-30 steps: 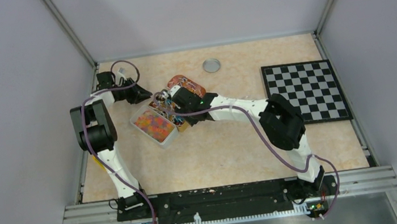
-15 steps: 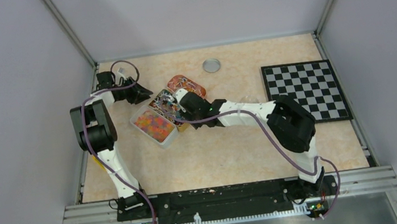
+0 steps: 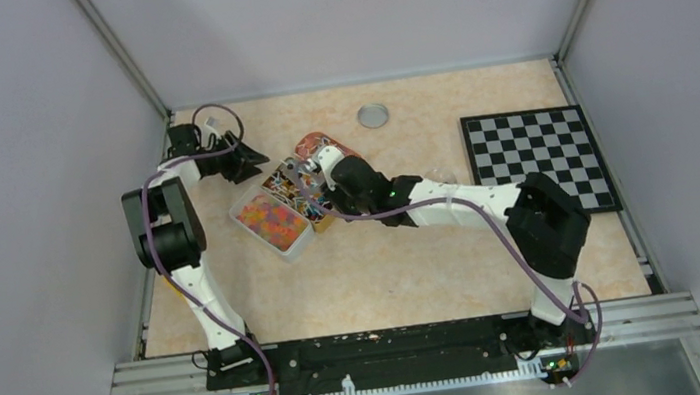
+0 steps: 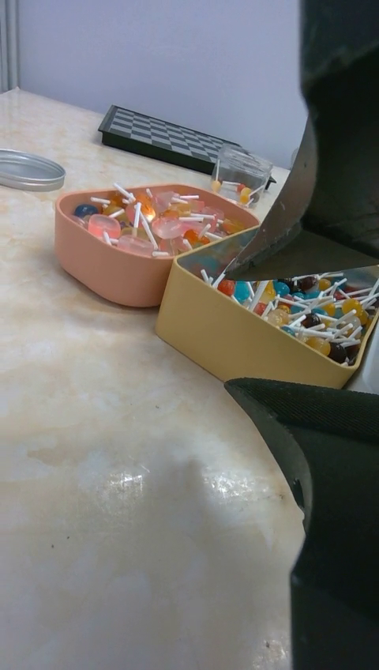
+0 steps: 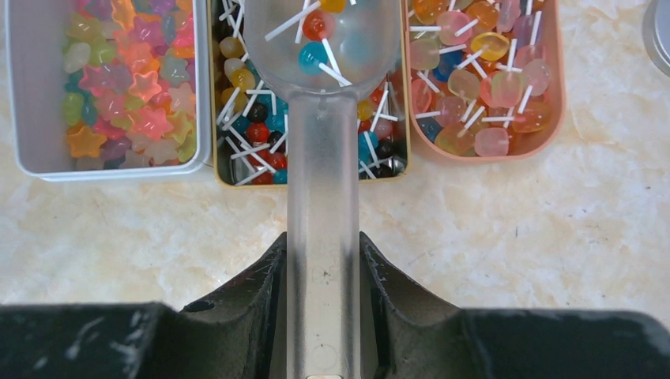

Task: Pack the candies
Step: Scoop the fake candies from the storage box, then place the fake candies in the packing bottle.

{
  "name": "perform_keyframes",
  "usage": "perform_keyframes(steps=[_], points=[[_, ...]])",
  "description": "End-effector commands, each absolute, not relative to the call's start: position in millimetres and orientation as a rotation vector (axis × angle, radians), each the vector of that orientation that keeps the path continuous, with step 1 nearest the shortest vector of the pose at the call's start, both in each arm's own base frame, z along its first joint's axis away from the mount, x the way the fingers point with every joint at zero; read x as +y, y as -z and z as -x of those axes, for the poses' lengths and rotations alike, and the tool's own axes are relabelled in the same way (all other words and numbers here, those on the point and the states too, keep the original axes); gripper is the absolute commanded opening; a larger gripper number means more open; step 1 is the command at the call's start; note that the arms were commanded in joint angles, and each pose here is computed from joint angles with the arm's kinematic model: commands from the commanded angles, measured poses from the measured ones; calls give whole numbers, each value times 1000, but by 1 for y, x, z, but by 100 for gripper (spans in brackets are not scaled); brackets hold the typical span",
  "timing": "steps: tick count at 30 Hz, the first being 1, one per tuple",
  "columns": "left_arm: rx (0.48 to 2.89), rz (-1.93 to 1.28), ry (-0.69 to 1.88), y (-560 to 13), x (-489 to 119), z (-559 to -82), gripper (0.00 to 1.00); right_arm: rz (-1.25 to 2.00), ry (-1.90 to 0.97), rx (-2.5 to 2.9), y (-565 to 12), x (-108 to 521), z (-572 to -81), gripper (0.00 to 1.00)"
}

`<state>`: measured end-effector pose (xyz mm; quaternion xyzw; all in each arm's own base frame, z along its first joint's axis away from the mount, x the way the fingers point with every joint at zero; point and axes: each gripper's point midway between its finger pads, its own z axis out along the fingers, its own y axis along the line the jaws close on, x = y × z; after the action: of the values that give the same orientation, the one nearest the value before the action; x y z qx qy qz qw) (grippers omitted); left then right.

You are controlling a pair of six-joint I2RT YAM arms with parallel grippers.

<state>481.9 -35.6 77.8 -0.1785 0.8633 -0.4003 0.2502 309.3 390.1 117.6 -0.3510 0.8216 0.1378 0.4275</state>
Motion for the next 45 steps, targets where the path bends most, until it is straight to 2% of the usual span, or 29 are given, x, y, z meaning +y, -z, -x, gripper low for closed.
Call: perform_keyframes(steps=[1, 6, 7, 8, 9, 20, 26, 35, 45], points=[[2248, 392, 1028, -131, -29, -488, 55, 805, -418, 1914, -174, 392, -310, 0], [2207, 359, 979, -155, -26, -487, 69, 785, -407, 1878, -188, 376, -303, 0], [2201, 354, 974, -159, -26, -486, 77, 777, -407, 1869, -191, 372, -302, 0], [2193, 346, 970, -163, -26, -485, 95, 771, -408, 1855, -195, 368, -300, 0], [2187, 342, 964, -167, -26, -485, 98, 770, -405, 1845, -197, 363, -298, 0], [2112, 280, 976, -209, -33, -474, 99, 669, -318, 1728, -233, 316, -293, 0], [2069, 179, 1014, -239, -65, -455, 99, 647, -290, 1742, -244, 293, -283, 0], [2006, -54, 990, -265, -138, -410, 99, 492, -171, 1997, -232, 226, -254, 0], [1991, -66, 949, -268, -138, -406, 99, 331, -94, 2155, -214, 170, -219, 0]])
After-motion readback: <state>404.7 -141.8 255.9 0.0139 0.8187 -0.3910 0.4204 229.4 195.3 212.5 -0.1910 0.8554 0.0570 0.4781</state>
